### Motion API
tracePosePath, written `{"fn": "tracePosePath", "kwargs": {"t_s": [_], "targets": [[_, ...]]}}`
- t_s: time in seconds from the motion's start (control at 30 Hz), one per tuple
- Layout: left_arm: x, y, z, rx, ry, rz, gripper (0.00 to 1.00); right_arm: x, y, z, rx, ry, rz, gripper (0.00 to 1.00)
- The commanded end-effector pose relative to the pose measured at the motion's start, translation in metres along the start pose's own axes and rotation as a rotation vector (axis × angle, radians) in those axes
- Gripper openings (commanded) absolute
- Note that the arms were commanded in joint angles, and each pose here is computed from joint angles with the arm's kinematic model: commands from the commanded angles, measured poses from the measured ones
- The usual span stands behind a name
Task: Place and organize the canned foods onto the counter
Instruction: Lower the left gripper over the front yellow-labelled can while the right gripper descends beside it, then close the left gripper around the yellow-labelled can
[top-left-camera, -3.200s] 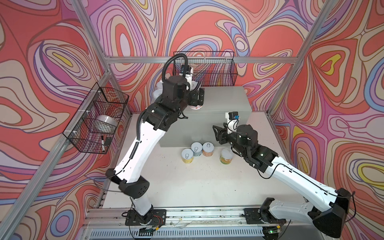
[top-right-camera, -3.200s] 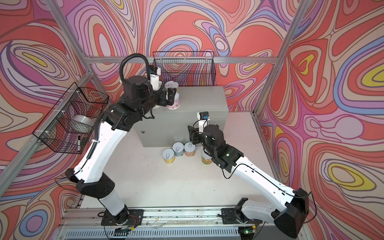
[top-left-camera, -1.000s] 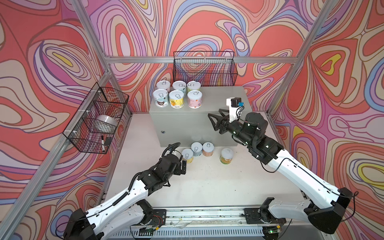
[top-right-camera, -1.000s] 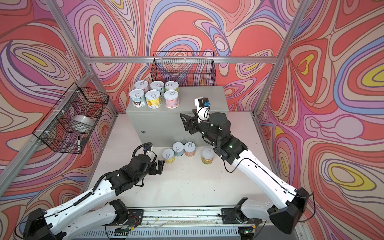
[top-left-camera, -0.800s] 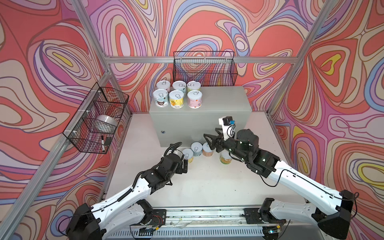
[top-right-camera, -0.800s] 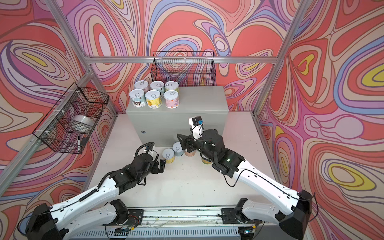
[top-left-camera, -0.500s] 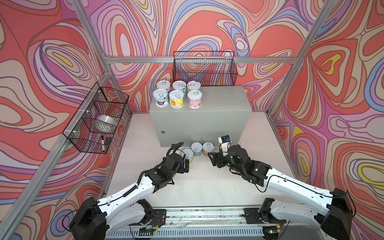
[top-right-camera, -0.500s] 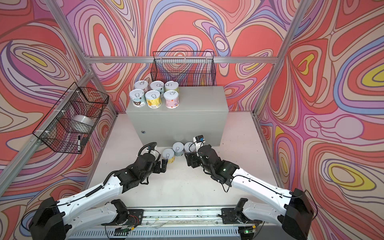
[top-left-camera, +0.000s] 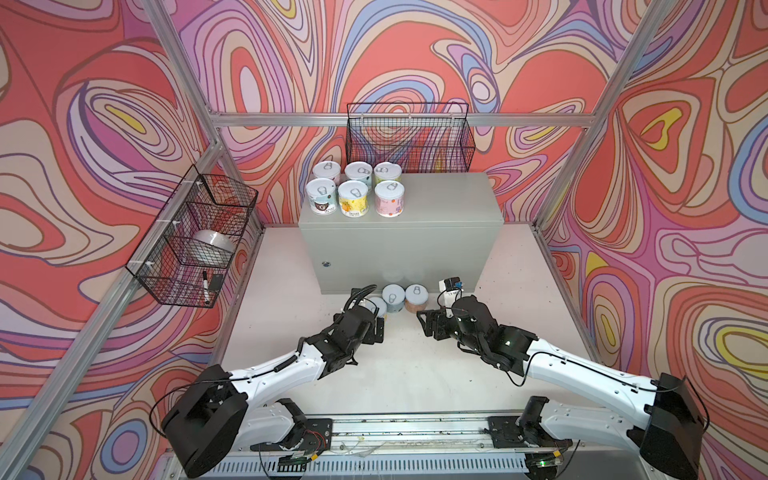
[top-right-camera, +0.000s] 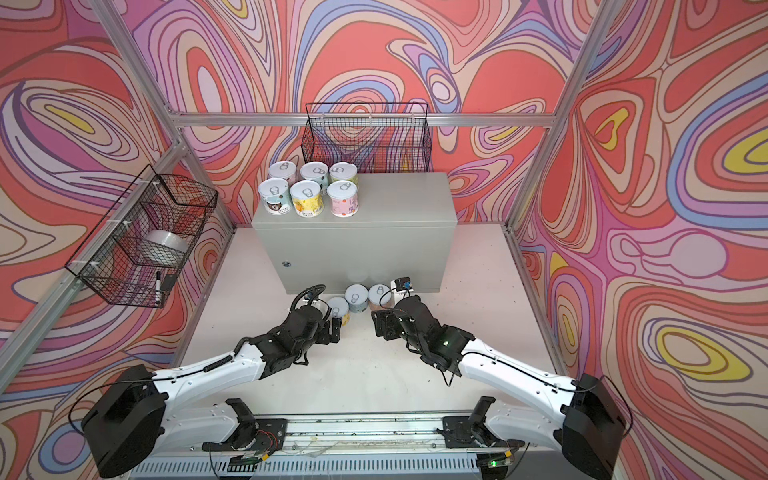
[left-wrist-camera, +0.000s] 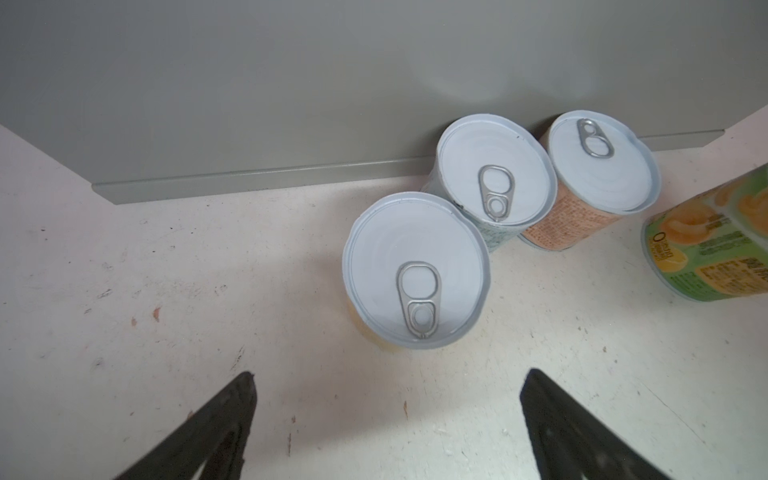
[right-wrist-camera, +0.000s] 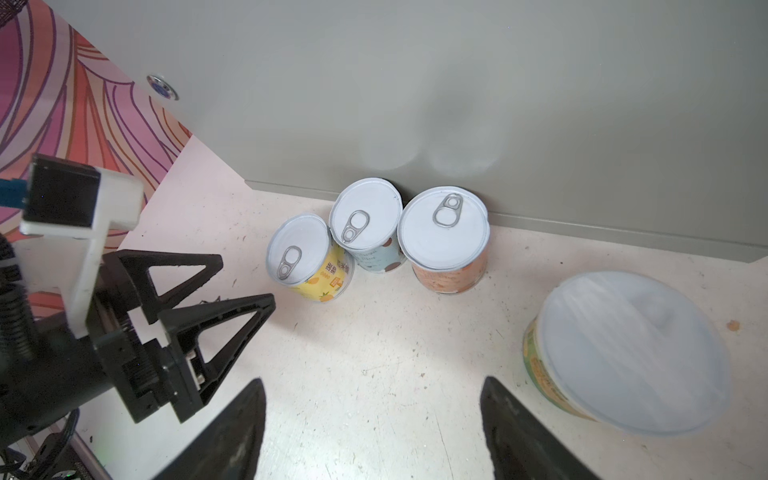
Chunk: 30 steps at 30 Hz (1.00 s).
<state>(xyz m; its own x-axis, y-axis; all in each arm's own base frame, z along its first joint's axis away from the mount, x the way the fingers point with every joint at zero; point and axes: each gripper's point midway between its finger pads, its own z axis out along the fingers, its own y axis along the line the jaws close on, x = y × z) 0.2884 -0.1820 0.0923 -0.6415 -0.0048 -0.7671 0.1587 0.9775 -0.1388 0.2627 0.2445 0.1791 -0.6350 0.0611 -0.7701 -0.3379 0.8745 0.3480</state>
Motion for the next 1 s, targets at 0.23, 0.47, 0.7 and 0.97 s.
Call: {"fn": "tracePosePath", "kwargs": {"t_s": [0.23,0.47,0.7,0.97], "targets": [[-0.007,-0.020,0.034,0.008,-0.007,0.025,1.00,0.008,-0.011,-0.002,0.046,0.012,0.011,0.84],[0.002,-0.022,0.053,0.000,0.035,0.002,1.00,0.009,-0.016,-0.002,0.071,0.015,0.008,0.84],[0.009,-0.010,0.070,-0.023,0.063,-0.056,1.00,0.013,-0.019,-0.001,0.089,0.031,-0.001,0.84],[0.013,-0.006,0.085,-0.036,0.085,-0.072,0.98,0.018,-0.022,0.001,0.098,0.038,0.006,0.84]]}}
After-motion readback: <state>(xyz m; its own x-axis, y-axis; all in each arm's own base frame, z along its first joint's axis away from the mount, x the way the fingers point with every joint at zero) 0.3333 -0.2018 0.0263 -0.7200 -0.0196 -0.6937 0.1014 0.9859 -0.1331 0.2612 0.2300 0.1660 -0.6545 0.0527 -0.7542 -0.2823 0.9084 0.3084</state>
